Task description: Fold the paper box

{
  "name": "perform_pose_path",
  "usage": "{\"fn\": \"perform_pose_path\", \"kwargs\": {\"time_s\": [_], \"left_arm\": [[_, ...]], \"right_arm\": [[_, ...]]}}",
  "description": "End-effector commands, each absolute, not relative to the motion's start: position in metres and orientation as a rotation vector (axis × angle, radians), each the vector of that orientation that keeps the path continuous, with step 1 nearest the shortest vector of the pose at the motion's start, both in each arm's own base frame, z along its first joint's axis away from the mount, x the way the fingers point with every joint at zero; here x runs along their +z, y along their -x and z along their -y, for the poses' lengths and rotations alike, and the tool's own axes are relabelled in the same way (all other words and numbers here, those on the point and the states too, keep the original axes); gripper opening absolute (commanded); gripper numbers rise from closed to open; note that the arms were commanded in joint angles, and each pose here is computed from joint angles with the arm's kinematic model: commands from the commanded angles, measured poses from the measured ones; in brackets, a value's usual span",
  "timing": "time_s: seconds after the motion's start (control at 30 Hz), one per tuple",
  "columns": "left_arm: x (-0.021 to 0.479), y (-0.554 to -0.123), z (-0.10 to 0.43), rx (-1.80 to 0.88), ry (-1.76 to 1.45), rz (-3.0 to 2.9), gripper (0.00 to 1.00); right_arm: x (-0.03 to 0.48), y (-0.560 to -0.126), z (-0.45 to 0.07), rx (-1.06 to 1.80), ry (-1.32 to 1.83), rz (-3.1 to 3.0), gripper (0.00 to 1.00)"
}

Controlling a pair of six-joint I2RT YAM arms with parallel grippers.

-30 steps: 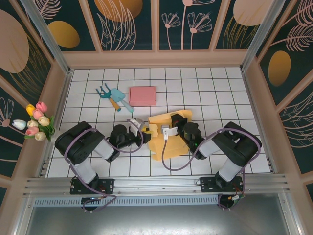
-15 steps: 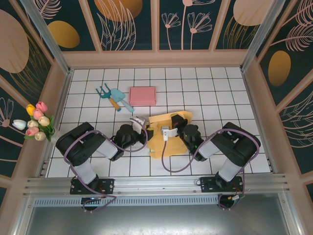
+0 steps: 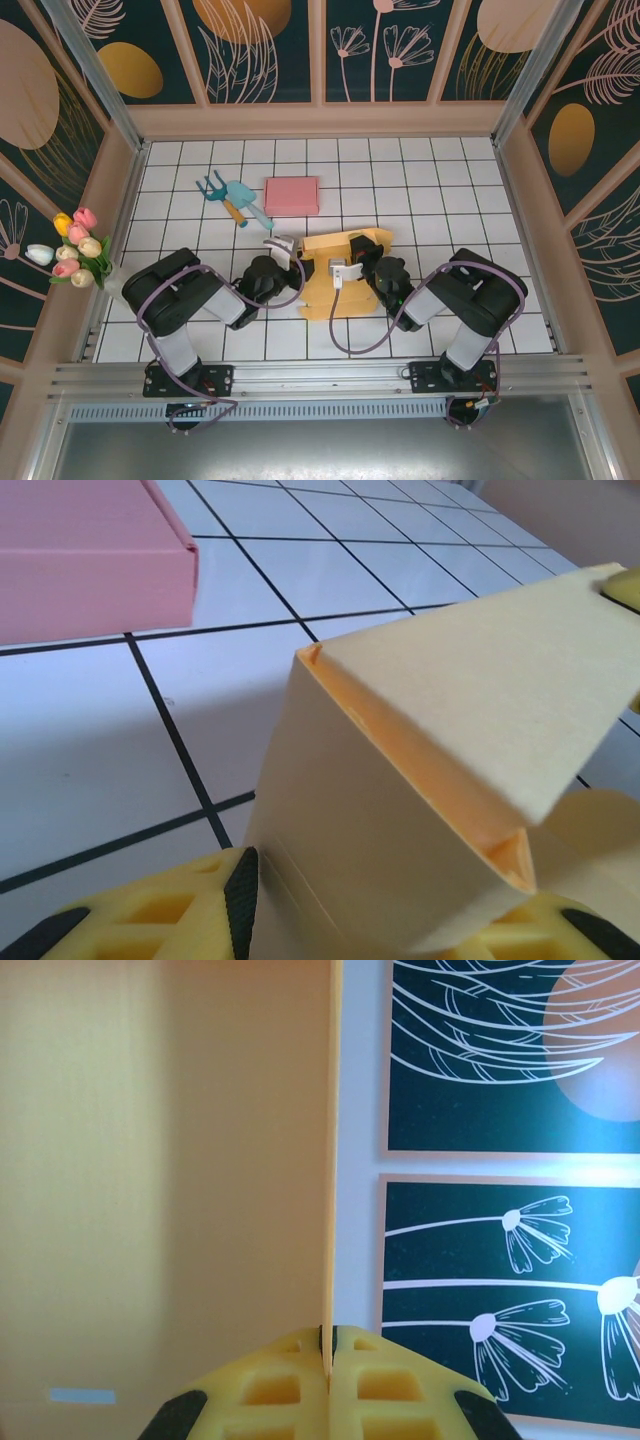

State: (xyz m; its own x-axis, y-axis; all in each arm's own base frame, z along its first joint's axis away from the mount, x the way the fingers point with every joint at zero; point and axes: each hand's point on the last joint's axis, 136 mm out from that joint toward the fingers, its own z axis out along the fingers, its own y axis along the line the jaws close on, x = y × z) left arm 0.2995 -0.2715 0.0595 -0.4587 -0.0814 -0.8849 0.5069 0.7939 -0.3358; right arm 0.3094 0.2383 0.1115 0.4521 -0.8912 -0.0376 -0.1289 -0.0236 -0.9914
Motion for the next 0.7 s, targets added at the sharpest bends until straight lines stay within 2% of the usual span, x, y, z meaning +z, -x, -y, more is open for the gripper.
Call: {"fn": "perform_pose_path", "kwargs": {"time_s": [0.0, 0.3, 0.47, 0.67], "left_arm": [[0.073, -0.326, 0.256, -0.619, -0.147, -1.878, 0.42], [0.058, -0.35, 0.212, -0.308, 0.064, -1.908, 0.36], [0.045, -0.353, 0.164, -0.005, 0.281, -1.938, 0.12], [0.046, -0.352, 0.143, 0.176, 0.316, -1.926, 0.12]], "right_arm": [[0.087, -0.293, -0.249, -0.68, 1.572, -0.95, 0.0], [0.081, -0.292, -0.249, -0.652, 1.582, -0.992, 0.0], [0.076, -0.297, -0.244, -0.677, 1.576, -1.036, 0.0], [0.073, -0.305, -0.24, -0.699, 1.561, -1.096, 0.0]]}}
